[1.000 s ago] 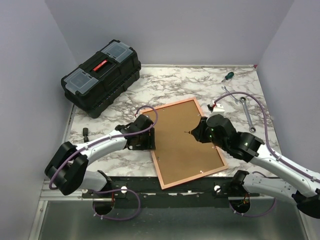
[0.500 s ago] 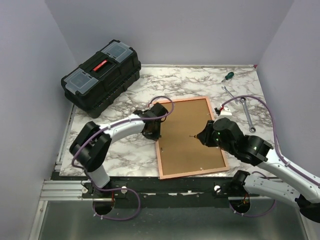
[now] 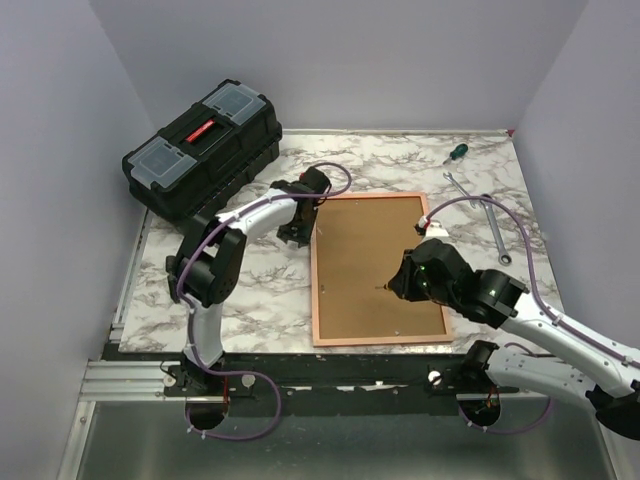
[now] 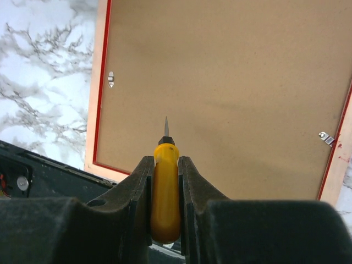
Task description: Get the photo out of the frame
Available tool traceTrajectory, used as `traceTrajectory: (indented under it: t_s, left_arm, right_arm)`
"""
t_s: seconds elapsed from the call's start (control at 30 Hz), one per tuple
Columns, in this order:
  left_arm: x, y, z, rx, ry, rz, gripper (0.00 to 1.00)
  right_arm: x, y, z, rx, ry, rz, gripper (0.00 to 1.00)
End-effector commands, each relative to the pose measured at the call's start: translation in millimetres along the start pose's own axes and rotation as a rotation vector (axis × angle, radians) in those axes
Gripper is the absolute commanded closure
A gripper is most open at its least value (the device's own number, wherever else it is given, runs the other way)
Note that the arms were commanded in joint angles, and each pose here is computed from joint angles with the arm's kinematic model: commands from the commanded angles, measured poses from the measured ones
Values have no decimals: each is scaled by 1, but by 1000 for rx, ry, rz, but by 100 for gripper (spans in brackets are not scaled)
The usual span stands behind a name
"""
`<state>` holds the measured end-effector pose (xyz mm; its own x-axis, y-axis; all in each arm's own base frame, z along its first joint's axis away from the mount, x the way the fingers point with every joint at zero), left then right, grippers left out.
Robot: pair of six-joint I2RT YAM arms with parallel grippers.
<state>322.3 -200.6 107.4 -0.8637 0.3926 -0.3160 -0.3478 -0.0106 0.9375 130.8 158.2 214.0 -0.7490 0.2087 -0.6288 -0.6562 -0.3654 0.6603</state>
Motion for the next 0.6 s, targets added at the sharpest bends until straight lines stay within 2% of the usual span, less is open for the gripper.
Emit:
traceTrajectory:
  t_s: [0.0,0.17,0.23,0.43,0.57]
  left_arm:
    - [-3,43,6,75,45,-90,49]
    - [34,86,-9,287,178,-204,35]
    - [56,88,-21,318,251,-180,30]
    - [120,79,-62,314,428,-127,30]
    - [143,71,-87,302,455,-109,34]
  right_arm:
    - [8,-4,4,-27,15,61,100]
    - [4,-2,6,-48,18,29,100]
    - [3,-3,7,-50,30,29,100]
    - [0,-4,8,-49,45,17,99]
    - [0,-3,8,-58,39,6,99]
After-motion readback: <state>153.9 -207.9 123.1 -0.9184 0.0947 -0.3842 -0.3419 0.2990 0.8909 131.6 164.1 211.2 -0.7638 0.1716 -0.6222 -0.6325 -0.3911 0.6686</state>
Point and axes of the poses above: each gripper's point midway between its finger pads, its own y axis back along the fingers, its own z axis along the line the jaws close on, x = y × z, the point moved 7 cm from there along y, back along the fingers, and after that the axes turned 8 degrees about -y, right-handed, at the moved point
